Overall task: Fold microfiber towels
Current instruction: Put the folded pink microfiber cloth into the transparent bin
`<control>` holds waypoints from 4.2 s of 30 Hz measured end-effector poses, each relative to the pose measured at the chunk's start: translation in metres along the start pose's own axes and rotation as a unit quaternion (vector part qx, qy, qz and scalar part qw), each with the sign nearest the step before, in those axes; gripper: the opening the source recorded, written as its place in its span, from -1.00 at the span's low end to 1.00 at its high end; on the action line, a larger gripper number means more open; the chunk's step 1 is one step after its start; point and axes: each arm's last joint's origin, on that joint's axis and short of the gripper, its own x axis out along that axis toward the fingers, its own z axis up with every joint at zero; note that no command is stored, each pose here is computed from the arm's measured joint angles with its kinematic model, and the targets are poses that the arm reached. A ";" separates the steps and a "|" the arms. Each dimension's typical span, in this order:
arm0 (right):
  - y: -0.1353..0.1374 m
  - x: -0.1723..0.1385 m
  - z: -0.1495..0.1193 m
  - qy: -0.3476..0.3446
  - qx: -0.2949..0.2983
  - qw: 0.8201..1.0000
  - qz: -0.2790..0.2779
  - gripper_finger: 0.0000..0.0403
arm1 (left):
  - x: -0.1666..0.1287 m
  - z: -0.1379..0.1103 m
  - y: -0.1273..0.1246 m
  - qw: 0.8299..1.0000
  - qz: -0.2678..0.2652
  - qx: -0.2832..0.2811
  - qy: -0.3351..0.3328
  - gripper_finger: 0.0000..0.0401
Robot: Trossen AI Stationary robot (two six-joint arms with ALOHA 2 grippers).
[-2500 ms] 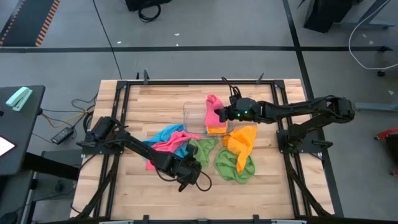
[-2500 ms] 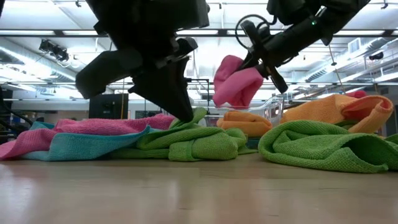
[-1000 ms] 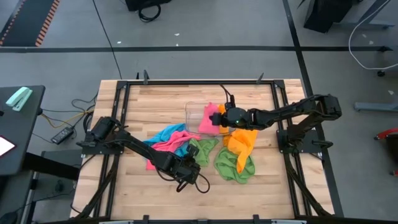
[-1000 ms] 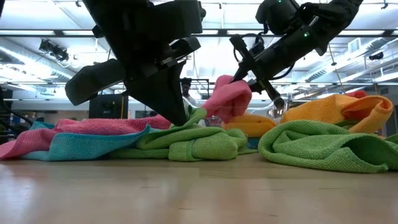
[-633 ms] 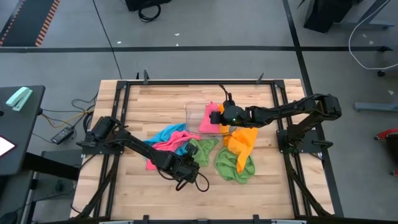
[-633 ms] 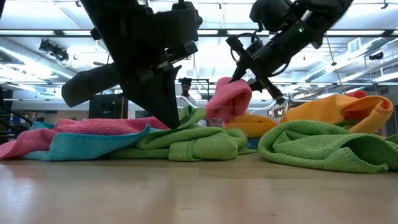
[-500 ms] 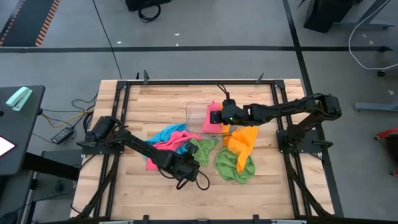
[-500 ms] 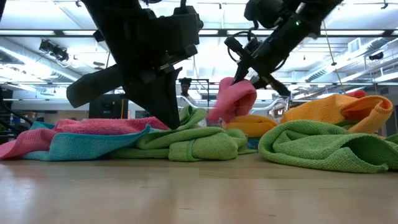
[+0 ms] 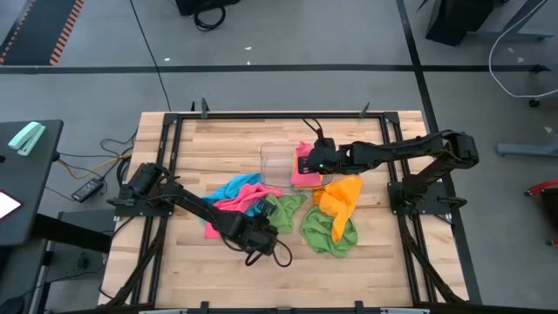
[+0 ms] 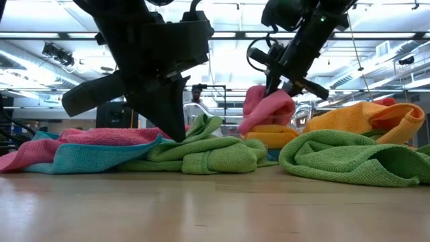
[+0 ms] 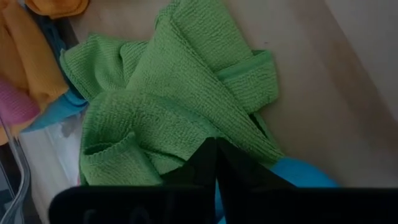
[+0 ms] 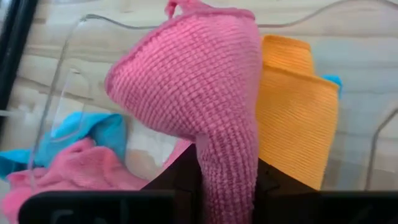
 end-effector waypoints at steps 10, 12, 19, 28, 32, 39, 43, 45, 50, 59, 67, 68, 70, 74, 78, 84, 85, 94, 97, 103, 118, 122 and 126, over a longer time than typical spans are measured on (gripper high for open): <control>-0.001 0.000 -0.001 0.006 -0.023 1.000 -0.002 -0.45 | 0.000 0.000 0.000 1.000 0.000 0.000 0.000 -0.87; -0.002 0.000 0.000 0.008 -0.025 1.000 -0.006 -0.34 | 0.000 0.000 0.000 1.000 0.000 0.000 0.000 -0.87; -0.008 -0.004 0.011 0.013 -0.026 0.999 -0.015 -0.04 | 0.000 -0.001 0.000 1.000 -0.001 0.002 0.003 -0.93; -0.014 -0.027 0.028 -0.004 -0.024 1.000 0.007 0.01 | 0.000 -0.001 0.000 1.000 -0.001 0.006 0.004 -0.87; -0.026 -0.029 0.032 0.004 -0.030 0.999 -0.044 0.01 | 0.000 -0.001 0.000 1.000 -0.001 0.006 0.004 -0.88; -0.032 -0.030 0.040 0.004 -0.053 0.996 -0.072 0.01 | 0.000 -0.001 0.000 1.000 -0.001 0.006 0.004 -0.94; -0.017 -0.047 0.049 0.007 -0.097 0.994 -0.055 0.01 | 0.000 -0.001 0.000 1.000 -0.001 0.010 0.003 -0.90; -0.005 -0.056 0.051 0.002 -0.147 0.989 -0.031 0.01 | 0.000 -0.001 0.000 1.000 -0.001 0.010 0.003 -0.88; 0.024 -0.061 0.033 -0.007 -0.304 0.952 0.038 -0.01 | 0.000 -0.001 0.000 1.000 -0.001 0.022 0.003 -0.87; 0.023 -0.008 0.023 0.039 -0.328 0.943 -0.037 -0.09 | 0.000 0.003 0.001 1.000 0.003 0.014 -0.012 -0.94; 0.003 0.020 0.043 0.101 -0.271 0.954 -0.082 -0.10 | 0.000 0.001 0.000 1.000 0.002 0.014 -0.006 -0.86; 0.003 0.025 0.040 0.112 -0.272 0.952 -0.083 -0.10 | 0.000 0.001 0.000 1.000 0.001 0.015 -0.005 -0.85; 0.002 0.034 0.034 0.131 -0.272 0.949 -0.089 -0.10 | 0.000 0.001 0.000 1.000 0.001 0.015 -0.004 -0.85; -0.001 0.048 0.030 0.151 -0.259 0.948 -0.104 -0.10 | 0.000 0.001 0.000 1.000 0.001 0.014 -0.005 -0.87; -0.003 0.051 0.031 0.161 -0.253 0.949 -0.101 -0.10 | 0.000 0.001 0.000 1.000 0.001 0.001 -0.005 -0.91; 0.002 0.015 0.043 0.127 -0.246 0.959 -0.066 -0.10 | 0.000 0.001 0.000 1.000 0.001 0.001 -0.002 -0.92; 0.003 0.008 0.045 0.117 -0.249 0.960 -0.060 -0.10 | 0.000 0.000 -0.001 1.000 0.000 0.004 -0.001 -0.91; 0.006 -0.016 0.048 0.066 -0.284 0.955 -0.049 -0.10 | 0.001 -0.001 0.001 1.000 0.000 0.021 0.002 -0.91; 0.004 -0.001 0.052 0.064 -0.267 0.959 -0.068 -0.10 | 0.002 0.000 0.003 1.000 0.002 0.024 -0.002 -0.94; -0.003 0.034 0.054 0.084 -0.247 0.960 -0.099 -0.10 | 0.003 -0.001 0.006 1.000 0.003 0.020 0.000 -0.89; 0.006 0.034 0.061 0.096 -0.236 0.963 -0.091 -0.10 | 0.003 -0.001 0.006 1.000 0.003 0.008 0.002 -0.93; 0.022 0.004 0.068 0.072 -0.243 0.964 -0.076 -0.10 | 0.003 -0.002 0.006 1.000 0.001 0.010 0.006 -0.92; 0.039 -0.014 0.062 0.059 -0.254 0.963 -0.061 -0.10 | 0.003 -0.003 0.006 1.000 0.001 0.008 0.009 -0.88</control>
